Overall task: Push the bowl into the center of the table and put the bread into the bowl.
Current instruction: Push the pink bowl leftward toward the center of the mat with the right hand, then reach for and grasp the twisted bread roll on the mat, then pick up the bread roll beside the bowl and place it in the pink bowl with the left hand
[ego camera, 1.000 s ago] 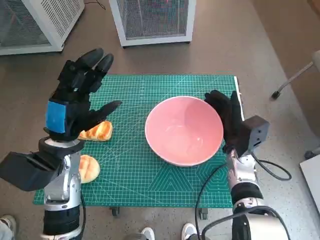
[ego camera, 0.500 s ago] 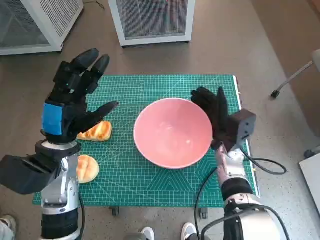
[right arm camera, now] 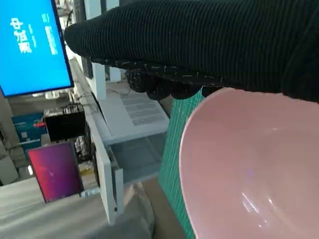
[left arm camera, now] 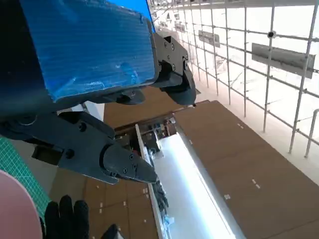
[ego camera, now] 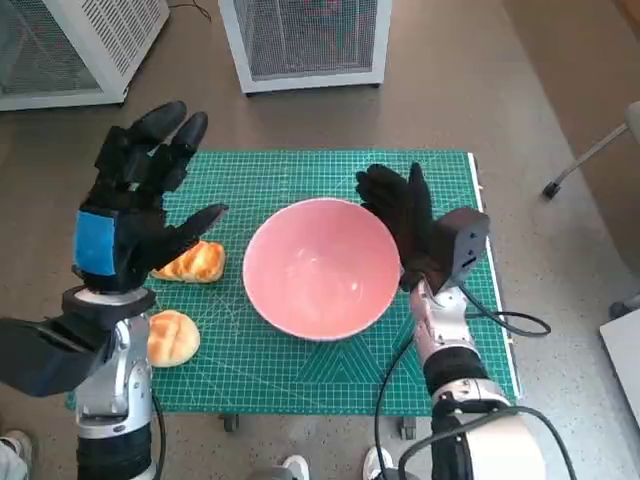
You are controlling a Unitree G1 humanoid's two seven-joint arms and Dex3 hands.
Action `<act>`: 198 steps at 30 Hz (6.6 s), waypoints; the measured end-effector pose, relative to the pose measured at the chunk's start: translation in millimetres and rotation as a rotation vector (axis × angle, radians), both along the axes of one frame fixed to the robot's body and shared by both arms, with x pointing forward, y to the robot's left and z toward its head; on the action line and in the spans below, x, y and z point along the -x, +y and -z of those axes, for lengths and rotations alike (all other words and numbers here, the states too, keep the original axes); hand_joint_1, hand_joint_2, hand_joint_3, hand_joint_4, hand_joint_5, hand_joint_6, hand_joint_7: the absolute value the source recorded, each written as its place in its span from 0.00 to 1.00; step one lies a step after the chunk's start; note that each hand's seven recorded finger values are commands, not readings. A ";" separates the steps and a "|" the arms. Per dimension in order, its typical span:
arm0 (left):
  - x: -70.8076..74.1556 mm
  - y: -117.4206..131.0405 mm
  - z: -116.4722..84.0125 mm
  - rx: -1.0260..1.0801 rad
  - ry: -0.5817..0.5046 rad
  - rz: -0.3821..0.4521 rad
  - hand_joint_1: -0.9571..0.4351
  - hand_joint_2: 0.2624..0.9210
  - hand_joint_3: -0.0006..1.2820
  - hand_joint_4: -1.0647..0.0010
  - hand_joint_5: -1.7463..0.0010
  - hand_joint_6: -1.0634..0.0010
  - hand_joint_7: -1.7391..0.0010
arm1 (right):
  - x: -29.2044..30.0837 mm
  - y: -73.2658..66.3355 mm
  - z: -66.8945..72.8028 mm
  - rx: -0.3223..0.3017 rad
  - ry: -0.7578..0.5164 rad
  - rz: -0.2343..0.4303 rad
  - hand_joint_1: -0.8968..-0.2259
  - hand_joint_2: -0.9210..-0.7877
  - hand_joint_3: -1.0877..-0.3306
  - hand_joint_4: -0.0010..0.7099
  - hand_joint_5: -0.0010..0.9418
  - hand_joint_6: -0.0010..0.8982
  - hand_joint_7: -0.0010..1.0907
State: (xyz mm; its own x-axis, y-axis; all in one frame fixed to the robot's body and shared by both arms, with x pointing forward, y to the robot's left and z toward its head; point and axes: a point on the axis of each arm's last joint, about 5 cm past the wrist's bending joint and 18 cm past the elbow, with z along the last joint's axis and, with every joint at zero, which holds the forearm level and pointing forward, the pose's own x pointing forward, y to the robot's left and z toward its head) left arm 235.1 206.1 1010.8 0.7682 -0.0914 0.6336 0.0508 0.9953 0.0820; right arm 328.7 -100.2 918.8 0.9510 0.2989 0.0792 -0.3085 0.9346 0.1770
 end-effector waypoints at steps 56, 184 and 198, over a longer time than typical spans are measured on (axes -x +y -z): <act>53.7 53.7 -62.9 -0.833 0.211 -0.269 0.74 0.73 0.01 0.98 1.00 0.99 0.83 | 5.5 -61.1 -67.2 -0.064 -0.837 -0.131 0.47 0.00 0.60 0.33 0.00 0.39 0.01; -39.8 37.3 -33.2 -1.230 0.512 -0.435 0.69 0.99 0.04 0.32 0.35 0.39 0.35 | 10.2 -68.8 -56.4 -0.086 -0.788 -0.170 0.48 0.00 0.64 0.33 0.00 0.38 0.00; -4.7 -10.7 -57.6 -1.105 0.002 -0.426 0.69 0.99 0.03 0.37 0.32 0.31 0.40 | 10.1 -68.7 -54.1 -0.100 -0.778 -0.182 0.49 0.00 0.64 0.33 0.00 0.37 0.00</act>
State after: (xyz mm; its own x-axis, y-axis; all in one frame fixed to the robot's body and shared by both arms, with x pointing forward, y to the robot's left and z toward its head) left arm 239.8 195.4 1068.4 0.8699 -0.3257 0.3705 -0.2666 0.3215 0.9086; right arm 318.6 -168.9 972.9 0.5497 0.4004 0.7331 -0.5236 0.8490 -0.0711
